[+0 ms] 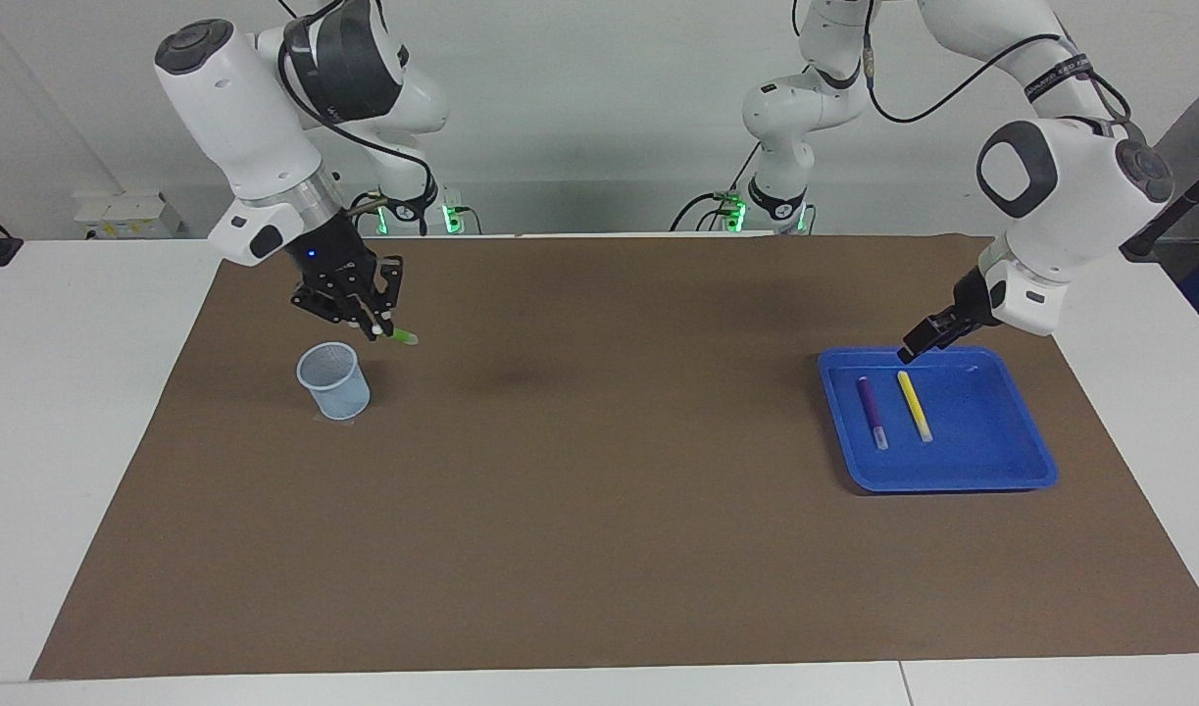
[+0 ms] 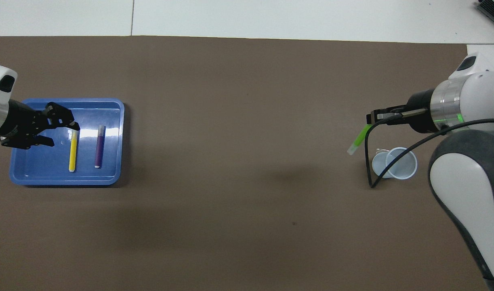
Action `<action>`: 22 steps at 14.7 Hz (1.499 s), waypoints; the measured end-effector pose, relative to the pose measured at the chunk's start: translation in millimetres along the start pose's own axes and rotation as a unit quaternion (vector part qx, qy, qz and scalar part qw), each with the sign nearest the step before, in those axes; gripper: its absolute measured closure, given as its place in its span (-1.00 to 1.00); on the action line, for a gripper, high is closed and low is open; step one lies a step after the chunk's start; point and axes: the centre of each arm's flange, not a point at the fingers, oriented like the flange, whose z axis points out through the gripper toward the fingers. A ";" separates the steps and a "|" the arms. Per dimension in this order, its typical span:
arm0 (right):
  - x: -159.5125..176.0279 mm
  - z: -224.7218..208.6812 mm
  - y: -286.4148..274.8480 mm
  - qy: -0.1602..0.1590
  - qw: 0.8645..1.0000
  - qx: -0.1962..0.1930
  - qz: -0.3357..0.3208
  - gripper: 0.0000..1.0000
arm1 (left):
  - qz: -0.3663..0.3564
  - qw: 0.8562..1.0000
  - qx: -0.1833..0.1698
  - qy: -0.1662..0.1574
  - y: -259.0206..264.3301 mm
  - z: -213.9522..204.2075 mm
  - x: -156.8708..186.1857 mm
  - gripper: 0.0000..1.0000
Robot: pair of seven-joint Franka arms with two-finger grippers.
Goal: Right arm passes pens to left for tray arrangement
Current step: 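Lift the green pen from the white cup with the right gripper, then carry the green pen toward the left gripper while the left gripper approaches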
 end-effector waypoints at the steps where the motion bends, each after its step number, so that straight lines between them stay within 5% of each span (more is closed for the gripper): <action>1: 1.3 0.4 -10.6 0.008 0.999 0.023 0.041 0.65 | -0.056 0.998 -0.018 -0.001 15.1 -7.7 -8.4 -0.60; 3: 3.1 2.8 -37.2 0.020 0.990 0.062 0.125 0.65 | -0.162 0.986 -0.046 -0.014 39.4 -16.8 -25.6 -0.60; 7: 0.2 12.9 -102.1 0.046 0.961 0.109 0.250 0.65 | -0.330 0.937 -0.101 -0.048 68.7 -31.7 -46.2 -0.81; 15: -26.8 30.7 -196.6 0.083 0.881 0.202 0.419 0.65 | -0.523 0.830 -0.178 -0.081 151.3 -45.4 -99.5 -0.81; 18: -37.7 32.3 -220.1 0.087 0.857 0.231 0.453 0.65 | -0.556 0.806 -0.177 -0.094 175.4 -41.6 -122.3 -0.81; 22: -43.4 34.6 -229.4 0.087 0.851 0.239 0.459 0.65 | -0.568 0.798 -0.173 -0.105 195.8 -38.1 -147.2 -1.00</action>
